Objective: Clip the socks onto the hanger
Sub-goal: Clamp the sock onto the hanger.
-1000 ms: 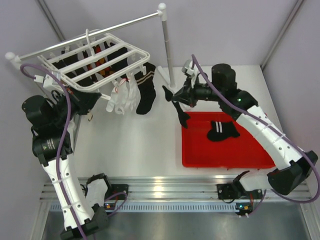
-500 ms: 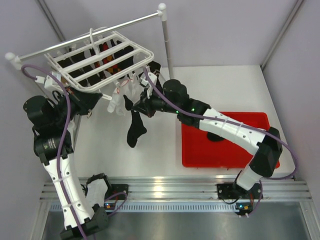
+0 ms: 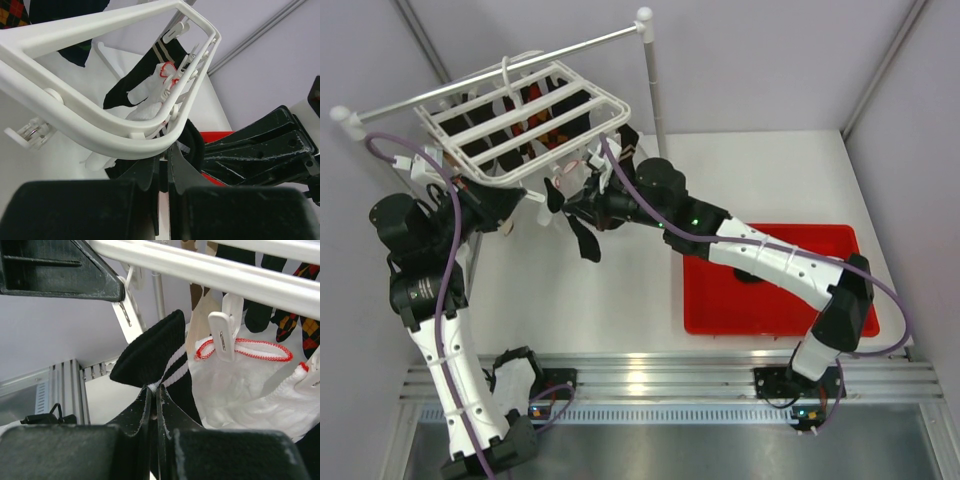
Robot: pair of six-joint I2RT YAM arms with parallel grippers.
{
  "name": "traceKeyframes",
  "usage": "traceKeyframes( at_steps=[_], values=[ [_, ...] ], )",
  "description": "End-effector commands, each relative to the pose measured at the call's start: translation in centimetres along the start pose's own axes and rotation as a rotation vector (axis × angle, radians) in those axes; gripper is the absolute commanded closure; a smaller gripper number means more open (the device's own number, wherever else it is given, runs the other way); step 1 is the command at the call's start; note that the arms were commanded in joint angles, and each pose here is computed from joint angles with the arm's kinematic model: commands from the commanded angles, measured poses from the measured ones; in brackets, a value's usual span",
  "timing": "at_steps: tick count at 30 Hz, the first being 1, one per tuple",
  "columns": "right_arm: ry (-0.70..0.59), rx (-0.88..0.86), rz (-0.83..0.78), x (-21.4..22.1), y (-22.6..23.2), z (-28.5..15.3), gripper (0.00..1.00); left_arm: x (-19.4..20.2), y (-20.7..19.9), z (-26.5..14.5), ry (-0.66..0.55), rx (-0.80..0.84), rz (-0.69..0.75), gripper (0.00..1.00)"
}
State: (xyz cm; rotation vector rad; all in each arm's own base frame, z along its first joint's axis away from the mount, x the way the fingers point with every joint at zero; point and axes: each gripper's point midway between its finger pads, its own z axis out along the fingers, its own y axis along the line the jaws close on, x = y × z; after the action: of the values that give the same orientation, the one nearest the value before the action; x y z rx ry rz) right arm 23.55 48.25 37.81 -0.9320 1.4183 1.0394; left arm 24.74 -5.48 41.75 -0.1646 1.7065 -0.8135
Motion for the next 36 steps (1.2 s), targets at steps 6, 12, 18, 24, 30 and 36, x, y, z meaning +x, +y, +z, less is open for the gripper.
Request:
traceKeyframes(
  at_steps=[6, 12, 18, 24, 30, 36],
  values=[
    [-0.025, 0.011, 0.037, -0.1, 0.4, 0.8, 1.00, -0.8, -0.9, -0.1, -0.034, 0.038, 0.041, 1.00],
    [-0.042, 0.009, 0.025, -0.9, 0.3, 1.3, 1.00, -0.7, -0.7, 0.0, -0.030, 0.039, 0.044, 1.00],
    [-0.053, -0.031, 0.012, -1.6, 1.1, 1.8, 1.00, -0.7, -0.6, 0.2, -0.025, 0.038, 0.036, 1.00],
    [-0.064, -0.044, 0.006, -2.0, 1.5, 2.0, 1.00, -0.7, -0.6, 0.2, -0.027, 0.037, 0.042, 1.00],
    [-0.098, -0.050, 0.012, -3.0, 1.8, 1.4, 1.00, -0.6, -0.5, 0.2, -0.028, 0.034, 0.041, 1.00],
    [-0.128, -0.085, 0.039, -3.5, 2.6, 0.9, 1.00, -0.6, -0.4, 0.2, -0.028, 0.031, 0.037, 1.00]
  ],
)
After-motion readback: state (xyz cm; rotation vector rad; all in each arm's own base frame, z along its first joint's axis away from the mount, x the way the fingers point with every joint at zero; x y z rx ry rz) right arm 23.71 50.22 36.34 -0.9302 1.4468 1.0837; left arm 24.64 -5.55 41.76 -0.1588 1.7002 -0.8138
